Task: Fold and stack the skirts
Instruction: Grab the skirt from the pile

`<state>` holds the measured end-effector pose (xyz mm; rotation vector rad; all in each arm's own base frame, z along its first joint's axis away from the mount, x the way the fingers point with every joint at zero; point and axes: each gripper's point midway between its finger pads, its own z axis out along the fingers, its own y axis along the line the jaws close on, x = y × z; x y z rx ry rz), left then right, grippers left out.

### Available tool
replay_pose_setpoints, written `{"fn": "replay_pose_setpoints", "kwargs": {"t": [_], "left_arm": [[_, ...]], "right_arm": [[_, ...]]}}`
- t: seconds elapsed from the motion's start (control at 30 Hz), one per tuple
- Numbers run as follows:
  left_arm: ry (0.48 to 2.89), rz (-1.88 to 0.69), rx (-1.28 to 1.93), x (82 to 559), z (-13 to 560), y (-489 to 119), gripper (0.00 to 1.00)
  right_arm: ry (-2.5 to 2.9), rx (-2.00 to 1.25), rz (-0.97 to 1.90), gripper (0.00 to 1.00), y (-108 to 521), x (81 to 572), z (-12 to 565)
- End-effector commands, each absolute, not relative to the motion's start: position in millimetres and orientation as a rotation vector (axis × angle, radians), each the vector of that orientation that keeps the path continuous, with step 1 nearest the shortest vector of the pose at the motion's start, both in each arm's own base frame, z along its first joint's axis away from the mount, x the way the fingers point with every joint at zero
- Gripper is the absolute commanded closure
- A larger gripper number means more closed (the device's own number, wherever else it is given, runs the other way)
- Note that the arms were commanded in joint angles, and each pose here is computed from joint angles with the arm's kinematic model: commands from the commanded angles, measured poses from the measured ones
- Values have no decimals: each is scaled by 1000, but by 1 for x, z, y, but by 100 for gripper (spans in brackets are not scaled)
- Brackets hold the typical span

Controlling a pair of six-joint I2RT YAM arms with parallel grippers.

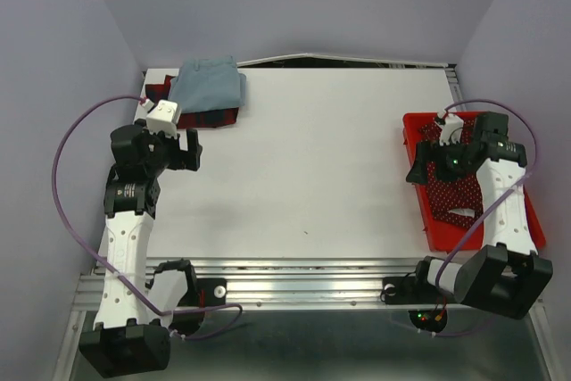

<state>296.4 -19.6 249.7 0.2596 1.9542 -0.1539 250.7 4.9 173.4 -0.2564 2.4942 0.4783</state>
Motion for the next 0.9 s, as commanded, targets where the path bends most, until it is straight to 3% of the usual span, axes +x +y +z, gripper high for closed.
{"fn": "replay_pose_setpoints", "kwargs": {"t": [0.0,0.23,0.6,0.87], "left_arm": [[1920,-174,278,293,260,-25,1],[1925,-259,323,305,273,-37,1],[1956,-271,320,317,275,-36,1],[1964,-251,304,319,273,-32,1]], "right_arm": [[2449,-292,448,0,6,245,186],[2424,-194,381,0,-3,256,205],[2462,-110,-3,0,-80,325,211],[2590,0,-202,0,-156,343,147]]}}
